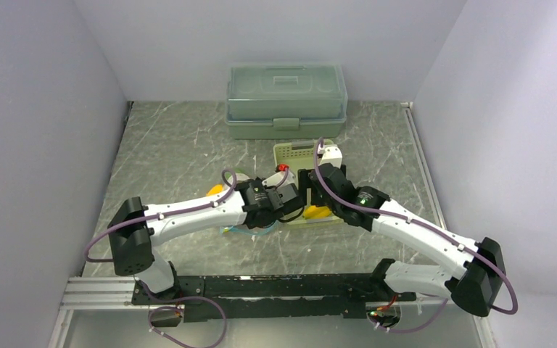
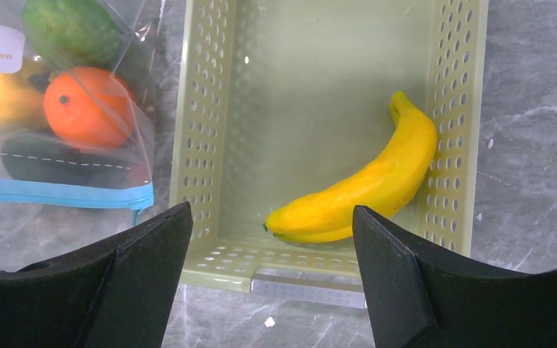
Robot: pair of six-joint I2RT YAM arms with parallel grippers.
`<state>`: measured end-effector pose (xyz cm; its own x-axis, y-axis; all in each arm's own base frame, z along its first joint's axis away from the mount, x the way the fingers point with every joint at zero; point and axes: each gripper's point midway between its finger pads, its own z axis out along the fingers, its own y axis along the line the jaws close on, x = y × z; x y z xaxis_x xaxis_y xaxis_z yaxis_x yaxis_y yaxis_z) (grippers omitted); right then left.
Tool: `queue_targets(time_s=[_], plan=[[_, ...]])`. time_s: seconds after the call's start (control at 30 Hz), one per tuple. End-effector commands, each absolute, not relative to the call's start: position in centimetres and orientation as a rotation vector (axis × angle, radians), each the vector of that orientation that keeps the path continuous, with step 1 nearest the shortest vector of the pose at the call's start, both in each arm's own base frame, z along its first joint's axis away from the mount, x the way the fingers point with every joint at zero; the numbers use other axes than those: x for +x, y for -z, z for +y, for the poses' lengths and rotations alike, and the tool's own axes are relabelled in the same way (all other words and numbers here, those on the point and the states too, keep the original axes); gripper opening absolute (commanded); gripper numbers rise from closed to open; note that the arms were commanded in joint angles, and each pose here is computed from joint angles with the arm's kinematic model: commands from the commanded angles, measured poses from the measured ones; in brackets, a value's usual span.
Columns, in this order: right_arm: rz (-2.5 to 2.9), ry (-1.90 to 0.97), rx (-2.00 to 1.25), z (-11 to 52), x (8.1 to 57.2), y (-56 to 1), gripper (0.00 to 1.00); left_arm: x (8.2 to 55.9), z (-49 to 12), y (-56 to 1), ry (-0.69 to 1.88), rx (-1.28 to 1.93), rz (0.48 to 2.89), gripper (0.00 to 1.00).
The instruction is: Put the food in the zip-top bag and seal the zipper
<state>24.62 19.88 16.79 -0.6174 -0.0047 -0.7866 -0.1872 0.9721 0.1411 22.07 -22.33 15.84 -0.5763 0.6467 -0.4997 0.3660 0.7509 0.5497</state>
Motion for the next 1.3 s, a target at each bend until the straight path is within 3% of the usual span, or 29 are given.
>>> queue_targets(time_s=[0.0,0.5,0.87,1.27], plan=[[2.191,-0.298,-0.127,20.7,25.3,-18.0,0.85,23.5,-22.3,-20.4,-0.448,0.657,2.169,0.0],[2.173,-0.222,-0.161,20.0,26.3,-19.5,0.86,26.2,-17.8,-27.3,-0.403,0.554,2.159,0.0],[2.265,-0.173,-0.158,19.4,26.0,-16.3,0.86,25.0,-16.3,-19.1,-0.38,0.544,2.416,0.0],[2.399,-0.063,0.07,17.4,25.2,-12.3,0.87,26.6,-17.5,-24.2,-0.14,0.463,2.38,0.0]])
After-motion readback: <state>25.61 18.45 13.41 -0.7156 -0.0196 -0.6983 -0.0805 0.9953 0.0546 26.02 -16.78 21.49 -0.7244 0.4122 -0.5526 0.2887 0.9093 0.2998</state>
